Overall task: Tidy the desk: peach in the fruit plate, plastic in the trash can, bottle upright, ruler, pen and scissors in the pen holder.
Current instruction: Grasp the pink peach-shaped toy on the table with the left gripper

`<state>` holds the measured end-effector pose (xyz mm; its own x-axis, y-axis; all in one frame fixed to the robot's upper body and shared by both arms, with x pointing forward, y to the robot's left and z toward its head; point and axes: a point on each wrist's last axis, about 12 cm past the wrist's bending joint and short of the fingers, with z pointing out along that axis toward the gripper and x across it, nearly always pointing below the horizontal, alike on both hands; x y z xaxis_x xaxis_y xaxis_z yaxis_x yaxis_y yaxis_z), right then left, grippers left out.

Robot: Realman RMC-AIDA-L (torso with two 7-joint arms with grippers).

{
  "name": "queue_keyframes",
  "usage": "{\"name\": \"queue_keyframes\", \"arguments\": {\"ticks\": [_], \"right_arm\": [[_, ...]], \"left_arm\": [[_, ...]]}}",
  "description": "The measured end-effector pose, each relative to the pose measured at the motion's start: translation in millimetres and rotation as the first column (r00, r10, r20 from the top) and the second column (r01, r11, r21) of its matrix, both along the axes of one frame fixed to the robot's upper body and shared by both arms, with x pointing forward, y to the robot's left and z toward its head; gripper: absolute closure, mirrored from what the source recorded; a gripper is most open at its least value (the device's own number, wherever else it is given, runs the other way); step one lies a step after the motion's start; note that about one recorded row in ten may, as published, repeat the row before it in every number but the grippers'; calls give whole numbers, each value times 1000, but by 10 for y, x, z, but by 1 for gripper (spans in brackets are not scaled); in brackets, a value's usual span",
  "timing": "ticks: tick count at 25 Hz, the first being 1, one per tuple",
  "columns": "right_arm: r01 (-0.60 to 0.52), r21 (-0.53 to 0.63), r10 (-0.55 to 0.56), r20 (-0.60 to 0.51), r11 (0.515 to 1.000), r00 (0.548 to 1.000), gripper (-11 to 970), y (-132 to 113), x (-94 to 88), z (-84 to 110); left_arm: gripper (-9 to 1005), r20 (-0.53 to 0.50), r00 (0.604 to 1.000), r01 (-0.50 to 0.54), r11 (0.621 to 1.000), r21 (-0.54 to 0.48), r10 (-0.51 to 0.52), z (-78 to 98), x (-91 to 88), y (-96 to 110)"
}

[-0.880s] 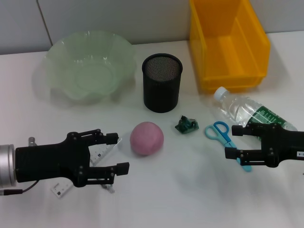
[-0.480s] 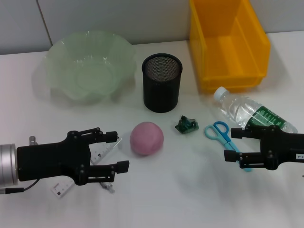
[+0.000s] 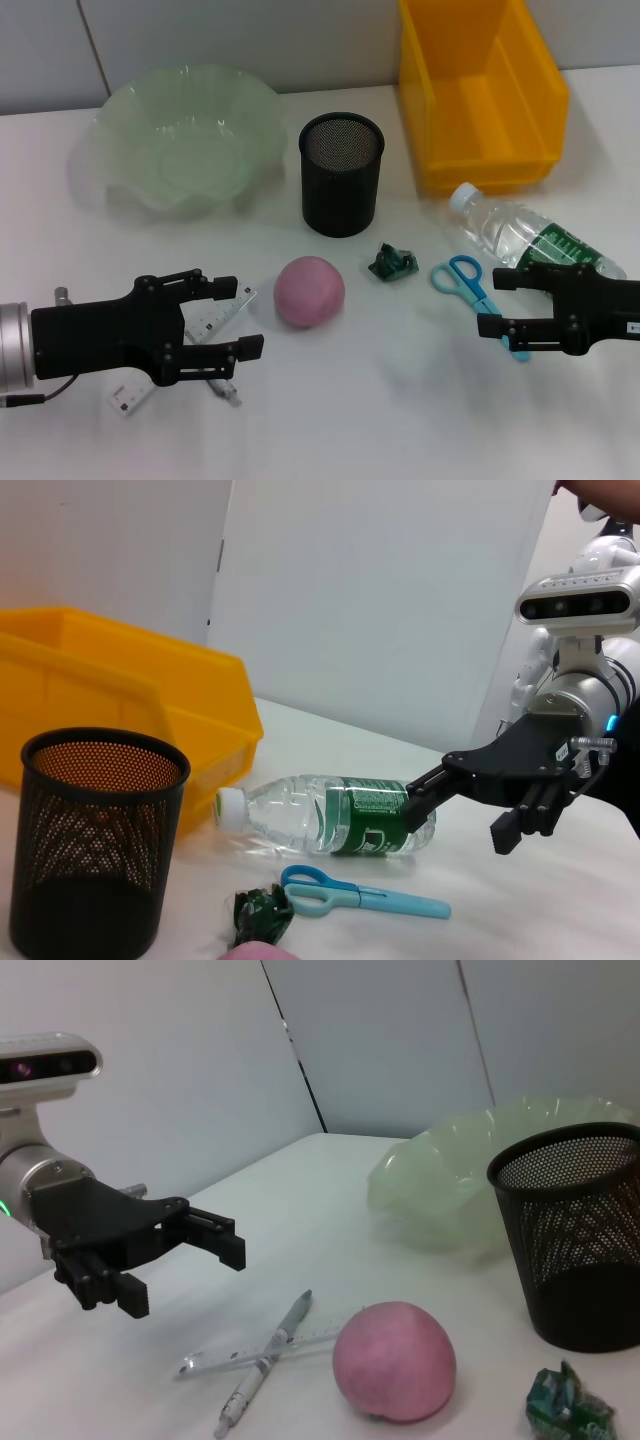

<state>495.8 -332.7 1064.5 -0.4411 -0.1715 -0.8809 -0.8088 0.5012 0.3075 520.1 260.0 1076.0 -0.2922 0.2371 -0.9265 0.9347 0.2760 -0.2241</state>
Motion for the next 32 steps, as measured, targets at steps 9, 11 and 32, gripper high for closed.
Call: {"name": "queue_keyframes", "arguments": {"ticks": [9, 11, 32], "right_arm": [[1, -3, -1, -1, 1000, 1000, 142, 9, 16, 1], [0, -3, 0, 0, 1000, 1000, 142, 12, 22, 5], [-2, 2, 2, 4, 1000, 1000, 144, 39, 47, 18]], "left_arm": [[156, 2, 1000, 0, 1000, 2, 0, 3, 9, -4], [156, 4, 1000, 1, 1000, 2, -1, 7, 14, -9], [163, 111, 993, 13, 985, 171, -32, 8, 395, -480]]}}
